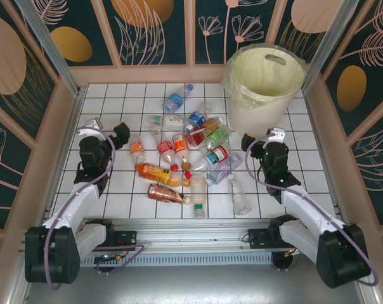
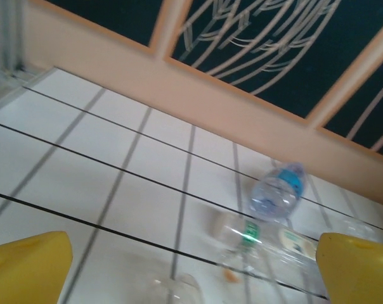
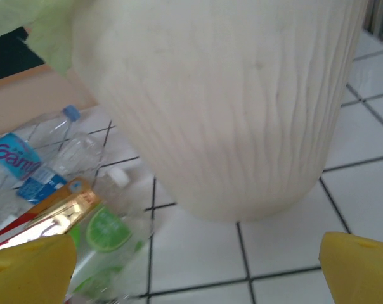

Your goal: Put the plastic bottles in the bin

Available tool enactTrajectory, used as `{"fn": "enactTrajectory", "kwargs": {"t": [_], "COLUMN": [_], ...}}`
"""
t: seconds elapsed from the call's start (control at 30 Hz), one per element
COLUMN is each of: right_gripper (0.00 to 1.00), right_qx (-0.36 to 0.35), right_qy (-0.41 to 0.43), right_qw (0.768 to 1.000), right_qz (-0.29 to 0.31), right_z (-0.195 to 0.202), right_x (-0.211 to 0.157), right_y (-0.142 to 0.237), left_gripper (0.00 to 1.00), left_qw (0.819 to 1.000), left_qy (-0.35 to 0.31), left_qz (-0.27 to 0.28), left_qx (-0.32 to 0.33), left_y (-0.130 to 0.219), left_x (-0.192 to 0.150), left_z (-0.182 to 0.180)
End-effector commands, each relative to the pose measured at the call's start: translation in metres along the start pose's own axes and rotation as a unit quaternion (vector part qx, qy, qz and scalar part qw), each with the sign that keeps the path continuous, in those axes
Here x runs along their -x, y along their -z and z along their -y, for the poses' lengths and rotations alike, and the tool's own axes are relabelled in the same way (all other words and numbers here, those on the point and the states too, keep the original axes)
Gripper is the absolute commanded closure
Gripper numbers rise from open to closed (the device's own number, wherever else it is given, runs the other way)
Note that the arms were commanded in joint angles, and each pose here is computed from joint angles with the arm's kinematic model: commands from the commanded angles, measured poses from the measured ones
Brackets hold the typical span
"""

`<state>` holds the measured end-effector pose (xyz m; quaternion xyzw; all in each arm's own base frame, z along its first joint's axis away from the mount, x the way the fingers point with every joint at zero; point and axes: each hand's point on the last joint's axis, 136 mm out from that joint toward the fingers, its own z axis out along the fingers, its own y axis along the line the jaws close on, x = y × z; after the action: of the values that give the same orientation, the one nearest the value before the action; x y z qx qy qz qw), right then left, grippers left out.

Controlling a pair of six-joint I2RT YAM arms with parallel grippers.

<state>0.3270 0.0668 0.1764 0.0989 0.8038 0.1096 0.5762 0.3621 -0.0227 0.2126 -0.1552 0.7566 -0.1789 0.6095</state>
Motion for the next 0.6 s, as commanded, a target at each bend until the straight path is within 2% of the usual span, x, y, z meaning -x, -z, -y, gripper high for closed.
{"fn": "enactTrajectory", "kwargs": {"t": [0.0,0.1,0.23,0.4,0.57], "right_gripper": [0.01,0.01,0.01,0.01,0.01], "right_qx": [-0.032,-0.055,-0.039,-0.042,-0.034], "right_qy": [-0.053,-0.096,-0.098,-0.087,-0.072], "right_qw": [0.996,0.988,0.976,0.954,0.932], "right_qz": [-0.071,-0.11,-0.192,-0.284,-0.354], "right_z": [0.003,0.003,-0.013,-0.024,-0.042], "right_x": [-0.026,-0.037,-0.053,-0.075,-0.1], "right_y": [0.02,0.036,0.057,0.086,0.114], "left_gripper": [0.01,0.01,0.01,0.01,0.01], "left_qw": [0.993,0.98,0.953,0.927,0.916], "left_qy": [0.064,0.093,0.1,0.08,0.067], "left_qz": [-0.063,-0.089,-0.138,-0.185,-0.203], "left_qx": [-0.08,-0.154,-0.25,-0.315,-0.34], "left_y": [0.01,0.02,0.032,0.043,0.049], "left_x": [-0.016,-0.023,-0.034,-0.05,-0.06], "left_z": [0.032,0.058,0.094,0.125,0.14]}}
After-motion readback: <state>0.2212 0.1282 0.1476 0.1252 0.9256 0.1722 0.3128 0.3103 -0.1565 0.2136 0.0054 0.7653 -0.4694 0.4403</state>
